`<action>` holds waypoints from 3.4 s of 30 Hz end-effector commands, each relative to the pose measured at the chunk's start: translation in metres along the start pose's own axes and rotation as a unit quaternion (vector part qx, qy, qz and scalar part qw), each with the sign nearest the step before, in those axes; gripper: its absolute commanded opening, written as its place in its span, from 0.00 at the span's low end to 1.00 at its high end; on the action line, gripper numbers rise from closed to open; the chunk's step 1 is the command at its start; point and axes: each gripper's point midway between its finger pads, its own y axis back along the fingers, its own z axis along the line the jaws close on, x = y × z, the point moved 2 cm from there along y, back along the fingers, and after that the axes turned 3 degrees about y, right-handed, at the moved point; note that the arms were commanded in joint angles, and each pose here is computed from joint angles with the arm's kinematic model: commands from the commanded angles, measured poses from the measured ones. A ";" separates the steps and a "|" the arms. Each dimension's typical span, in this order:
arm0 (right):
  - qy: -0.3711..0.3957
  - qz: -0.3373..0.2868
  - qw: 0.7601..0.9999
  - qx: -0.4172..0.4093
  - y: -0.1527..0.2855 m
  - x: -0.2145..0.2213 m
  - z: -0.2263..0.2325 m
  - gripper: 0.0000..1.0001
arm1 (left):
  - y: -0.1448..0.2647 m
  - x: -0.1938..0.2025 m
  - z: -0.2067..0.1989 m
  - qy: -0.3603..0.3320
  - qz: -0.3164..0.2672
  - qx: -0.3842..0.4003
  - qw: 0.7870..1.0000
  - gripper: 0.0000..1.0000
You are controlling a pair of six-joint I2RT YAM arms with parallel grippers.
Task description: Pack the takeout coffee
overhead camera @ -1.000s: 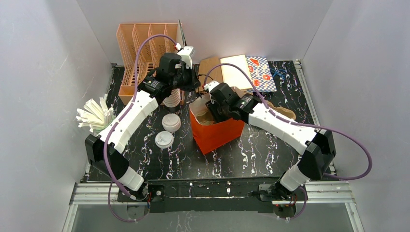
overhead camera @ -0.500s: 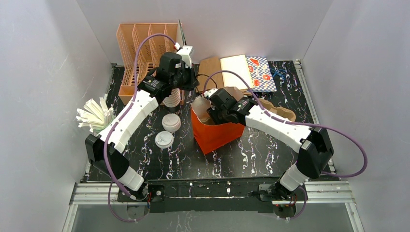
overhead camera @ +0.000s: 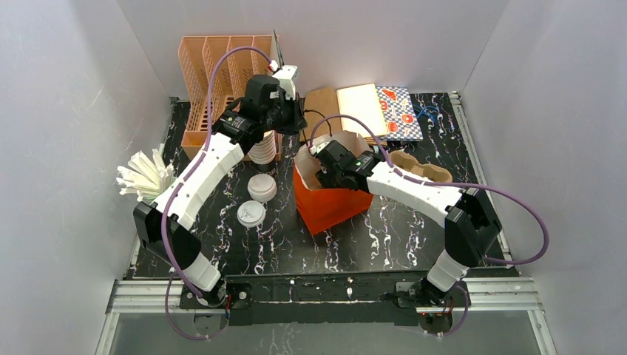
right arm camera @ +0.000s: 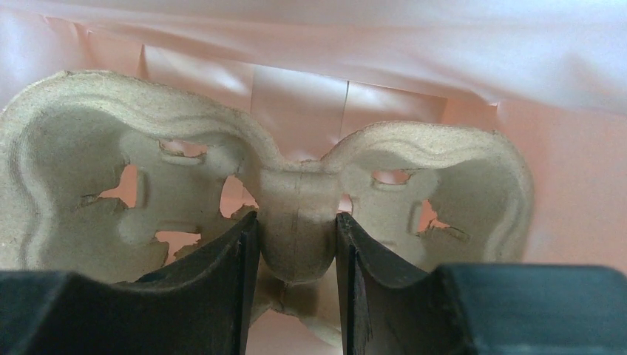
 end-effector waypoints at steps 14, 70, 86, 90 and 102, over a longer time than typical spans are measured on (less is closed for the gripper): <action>-0.003 0.033 0.998 0.055 -0.030 0.025 -0.011 0.31 | 0.021 -0.024 -0.019 0.012 -0.024 0.033 0.999 0.00; -0.072 0.002 0.997 0.018 0.010 -0.013 0.004 0.32 | 0.092 0.109 -0.039 0.196 0.024 -0.008 0.980 0.64; -0.076 0.007 0.997 0.025 0.007 -0.009 0.002 0.32 | 0.084 0.136 -0.050 0.195 0.118 0.004 0.974 0.33; -0.081 0.012 0.996 0.029 0.005 -0.008 0.002 0.33 | 0.085 0.142 -0.058 0.179 0.145 0.031 0.972 0.22; -0.101 0.045 0.993 0.050 -0.004 -0.001 -0.002 0.33 | 0.100 0.140 -0.061 0.164 0.150 0.042 0.974 0.12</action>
